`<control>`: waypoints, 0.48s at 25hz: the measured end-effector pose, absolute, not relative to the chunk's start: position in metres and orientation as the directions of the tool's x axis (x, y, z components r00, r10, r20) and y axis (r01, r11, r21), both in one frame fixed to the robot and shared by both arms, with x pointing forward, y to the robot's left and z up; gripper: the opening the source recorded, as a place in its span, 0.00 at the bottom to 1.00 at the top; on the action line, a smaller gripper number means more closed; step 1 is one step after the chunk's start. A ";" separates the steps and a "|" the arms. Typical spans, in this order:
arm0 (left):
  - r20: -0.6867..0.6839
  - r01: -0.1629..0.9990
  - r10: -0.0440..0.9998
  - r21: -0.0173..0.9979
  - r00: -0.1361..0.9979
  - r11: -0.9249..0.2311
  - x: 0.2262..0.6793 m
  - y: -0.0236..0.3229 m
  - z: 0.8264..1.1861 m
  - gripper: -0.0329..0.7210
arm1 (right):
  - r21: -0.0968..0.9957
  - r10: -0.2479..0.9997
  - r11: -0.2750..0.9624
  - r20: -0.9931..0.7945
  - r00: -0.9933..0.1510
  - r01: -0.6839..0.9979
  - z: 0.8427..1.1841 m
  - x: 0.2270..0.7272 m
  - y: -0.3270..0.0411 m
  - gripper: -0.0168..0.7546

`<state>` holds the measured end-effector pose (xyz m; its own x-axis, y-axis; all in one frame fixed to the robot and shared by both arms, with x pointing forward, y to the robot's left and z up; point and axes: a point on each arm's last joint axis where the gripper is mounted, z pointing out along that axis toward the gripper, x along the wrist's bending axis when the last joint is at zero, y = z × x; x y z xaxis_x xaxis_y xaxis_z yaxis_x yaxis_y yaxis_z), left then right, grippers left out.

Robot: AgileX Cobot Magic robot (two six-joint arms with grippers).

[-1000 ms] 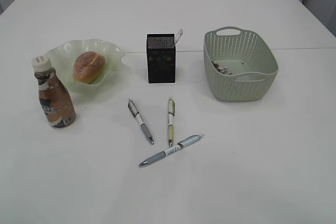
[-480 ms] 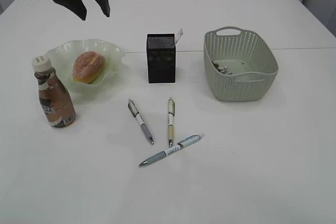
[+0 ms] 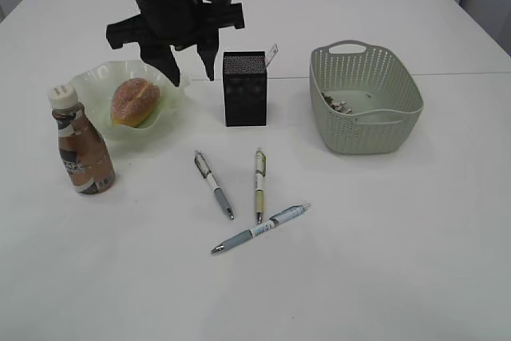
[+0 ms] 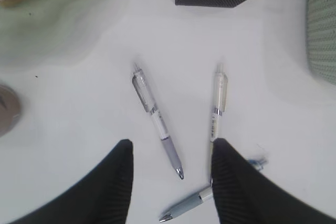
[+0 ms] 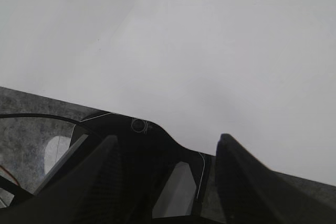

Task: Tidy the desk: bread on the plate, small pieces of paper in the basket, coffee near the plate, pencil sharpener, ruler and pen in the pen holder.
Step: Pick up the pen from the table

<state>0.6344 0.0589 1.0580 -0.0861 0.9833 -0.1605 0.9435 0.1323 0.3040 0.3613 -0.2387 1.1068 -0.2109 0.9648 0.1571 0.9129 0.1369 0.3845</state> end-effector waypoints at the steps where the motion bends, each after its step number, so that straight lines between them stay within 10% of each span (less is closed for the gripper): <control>1: -0.159 0.945 0.983 0.297 -0.096 0.141 0.635 0.058 1.054 0.51 | 0.382 0.963 0.135 0.166 -0.211 0.914 1.107 0.361 -0.238 0.60; 12: -0.113 0.950 0.971 0.213 -0.208 0.228 0.647 0.051 1.005 0.51 | 0.380 0.962 0.132 0.175 -0.211 0.915 1.107 0.361 -0.237 0.60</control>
<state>0.6470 0.0507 1.0051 -0.2083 0.9715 -0.1131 0.9500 0.2285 0.2127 0.3606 -0.2373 1.1070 -0.2115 0.9616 0.1747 0.9154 0.1323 0.3801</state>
